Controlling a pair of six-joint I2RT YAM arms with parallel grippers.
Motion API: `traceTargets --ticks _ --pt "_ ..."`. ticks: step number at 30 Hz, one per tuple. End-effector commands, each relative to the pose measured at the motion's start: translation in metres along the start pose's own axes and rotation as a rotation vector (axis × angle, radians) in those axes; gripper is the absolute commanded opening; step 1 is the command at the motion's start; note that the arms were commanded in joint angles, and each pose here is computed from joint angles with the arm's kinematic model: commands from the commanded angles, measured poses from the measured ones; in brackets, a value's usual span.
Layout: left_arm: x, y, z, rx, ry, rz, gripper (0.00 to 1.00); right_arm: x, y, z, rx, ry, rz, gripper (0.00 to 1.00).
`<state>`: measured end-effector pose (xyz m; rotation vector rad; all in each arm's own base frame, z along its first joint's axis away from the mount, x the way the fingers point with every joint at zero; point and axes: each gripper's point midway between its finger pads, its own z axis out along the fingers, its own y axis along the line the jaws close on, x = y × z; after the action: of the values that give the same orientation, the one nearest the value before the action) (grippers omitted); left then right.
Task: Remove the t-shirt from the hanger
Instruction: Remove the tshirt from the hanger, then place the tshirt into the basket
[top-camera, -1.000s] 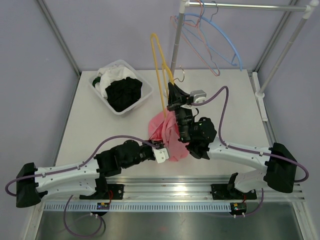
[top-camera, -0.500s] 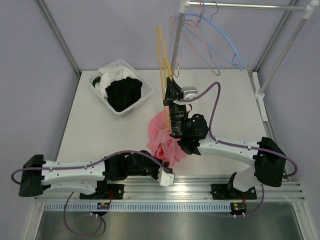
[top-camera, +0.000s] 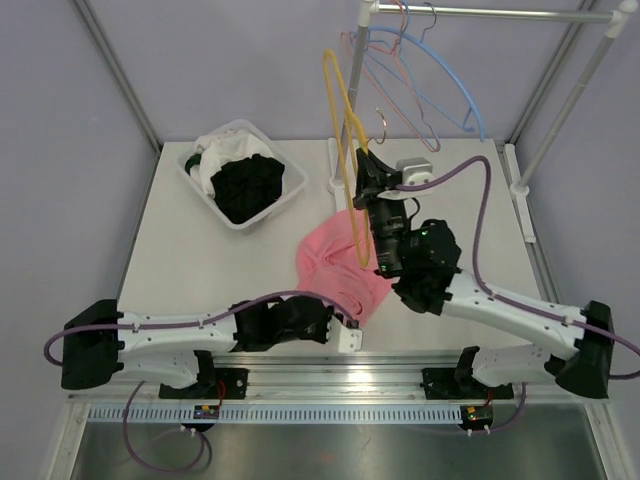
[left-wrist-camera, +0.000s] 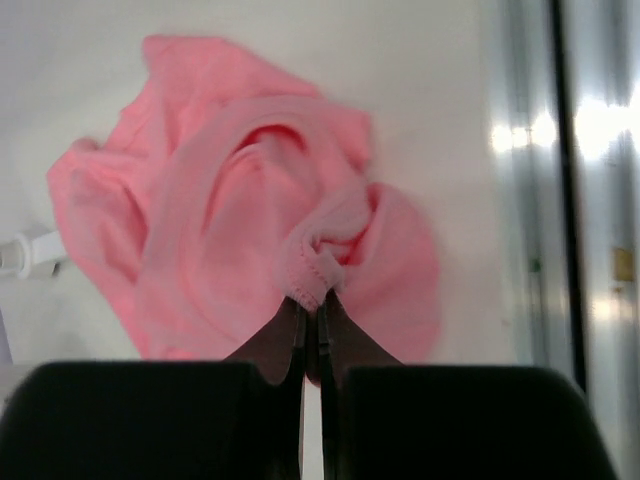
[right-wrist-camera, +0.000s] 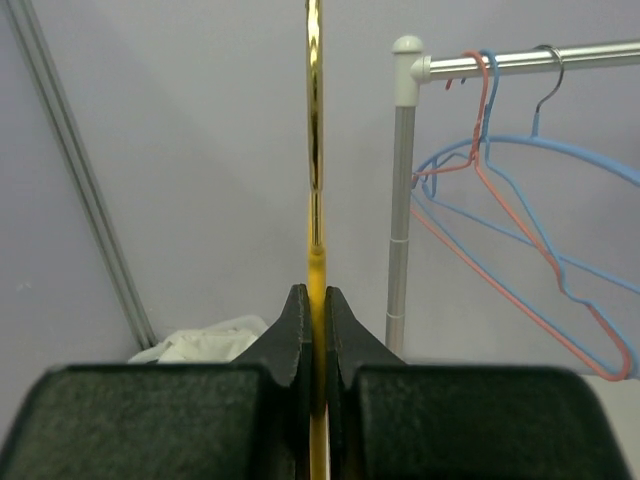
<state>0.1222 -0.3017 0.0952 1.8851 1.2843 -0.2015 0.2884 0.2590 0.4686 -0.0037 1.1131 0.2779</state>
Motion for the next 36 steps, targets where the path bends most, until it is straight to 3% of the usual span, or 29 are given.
traceTargets --ticks 1,2,7,12,19,20,24,28,30,32,36 --pt "-0.012 0.066 -0.007 -0.143 -0.054 -0.187 0.00 -0.033 -0.010 -0.020 -0.104 0.041 0.098 0.00" --pt "-0.010 0.079 -0.008 -0.129 -0.077 -0.238 0.00 -0.047 -0.014 -0.026 -0.132 0.038 0.157 0.00" --pt "0.010 0.097 0.005 -0.135 -0.038 -0.311 0.00 -0.042 -0.020 -0.052 -0.231 0.181 0.135 0.00" --pt "0.026 0.115 0.021 -0.125 -0.006 -0.430 0.00 -0.059 -0.050 -0.070 -0.215 0.159 0.187 0.00" --pt "0.028 0.110 0.025 -0.064 -0.033 -0.454 0.27 -0.072 -0.078 -0.090 -0.201 0.128 0.228 0.00" --pt "0.028 0.115 0.024 -0.076 -0.029 -0.461 0.41 -0.074 -0.082 -0.092 -0.199 0.124 0.233 0.00" --pt "0.034 0.131 0.017 -0.118 -0.030 -0.527 0.68 -0.072 -0.083 -0.094 -0.203 0.140 0.222 0.00" --pt "0.026 0.133 -0.004 -0.073 -0.121 -0.535 0.89 -0.065 -0.078 -0.091 -0.201 0.169 0.193 0.00" --pt "0.012 0.111 -0.012 0.046 -0.182 -0.473 0.98 -0.061 -0.075 -0.087 -0.193 0.185 0.171 0.00" --pt "0.002 0.095 -0.015 0.143 -0.223 -0.444 0.99 -0.056 -0.070 -0.084 -0.194 0.198 0.155 0.00" --pt "0.010 0.079 -0.008 0.231 -0.176 -0.453 0.99 -0.054 -0.061 -0.080 -0.217 0.201 0.147 0.00"
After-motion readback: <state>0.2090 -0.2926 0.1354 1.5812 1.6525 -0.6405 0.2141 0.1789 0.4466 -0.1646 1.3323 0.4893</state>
